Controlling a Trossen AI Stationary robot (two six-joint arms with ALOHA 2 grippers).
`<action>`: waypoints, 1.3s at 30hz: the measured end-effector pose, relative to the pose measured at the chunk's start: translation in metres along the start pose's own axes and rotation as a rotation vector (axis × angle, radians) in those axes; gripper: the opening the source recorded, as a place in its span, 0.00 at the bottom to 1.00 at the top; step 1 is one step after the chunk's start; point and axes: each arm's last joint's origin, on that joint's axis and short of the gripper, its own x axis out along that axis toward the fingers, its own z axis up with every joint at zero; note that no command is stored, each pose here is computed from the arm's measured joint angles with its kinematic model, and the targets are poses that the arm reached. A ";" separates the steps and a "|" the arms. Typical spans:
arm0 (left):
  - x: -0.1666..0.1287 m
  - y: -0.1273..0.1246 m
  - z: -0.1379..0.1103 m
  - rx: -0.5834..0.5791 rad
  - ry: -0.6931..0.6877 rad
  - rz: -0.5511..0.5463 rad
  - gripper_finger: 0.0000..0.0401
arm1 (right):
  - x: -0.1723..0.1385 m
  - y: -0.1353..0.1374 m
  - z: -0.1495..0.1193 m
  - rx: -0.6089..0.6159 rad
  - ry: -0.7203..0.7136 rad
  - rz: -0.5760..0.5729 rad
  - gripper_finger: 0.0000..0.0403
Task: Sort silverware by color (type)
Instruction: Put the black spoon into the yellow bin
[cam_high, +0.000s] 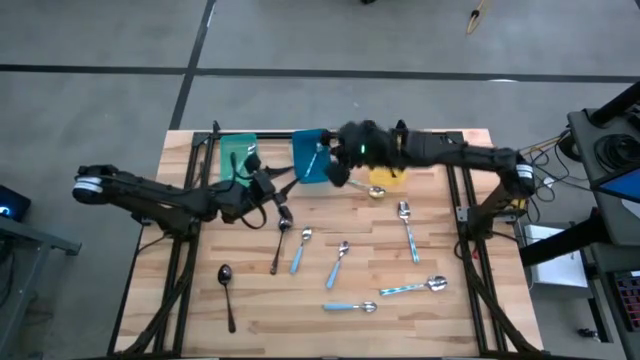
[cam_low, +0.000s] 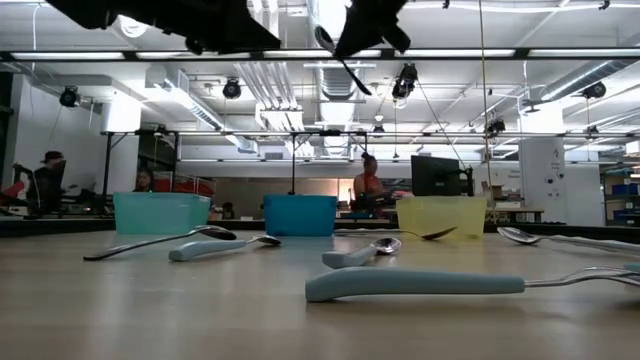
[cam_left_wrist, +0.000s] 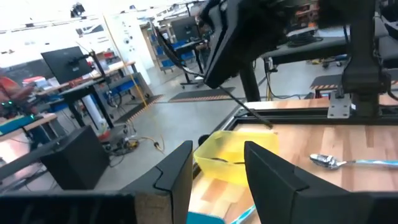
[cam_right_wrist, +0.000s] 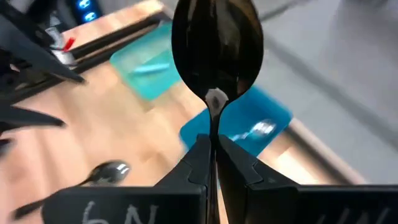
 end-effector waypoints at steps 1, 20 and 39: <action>-0.003 0.002 -0.001 0.000 -0.002 0.002 0.31 | 0.002 -0.010 0.003 0.040 0.031 0.037 0.03; -0.030 0.027 0.006 -0.053 -0.114 0.035 0.31 | 0.043 -0.162 -0.035 0.534 0.661 -0.162 0.03; -0.039 0.038 0.019 -0.083 -0.171 0.054 0.31 | 0.110 -0.227 -0.083 0.672 0.963 -0.205 0.03</action>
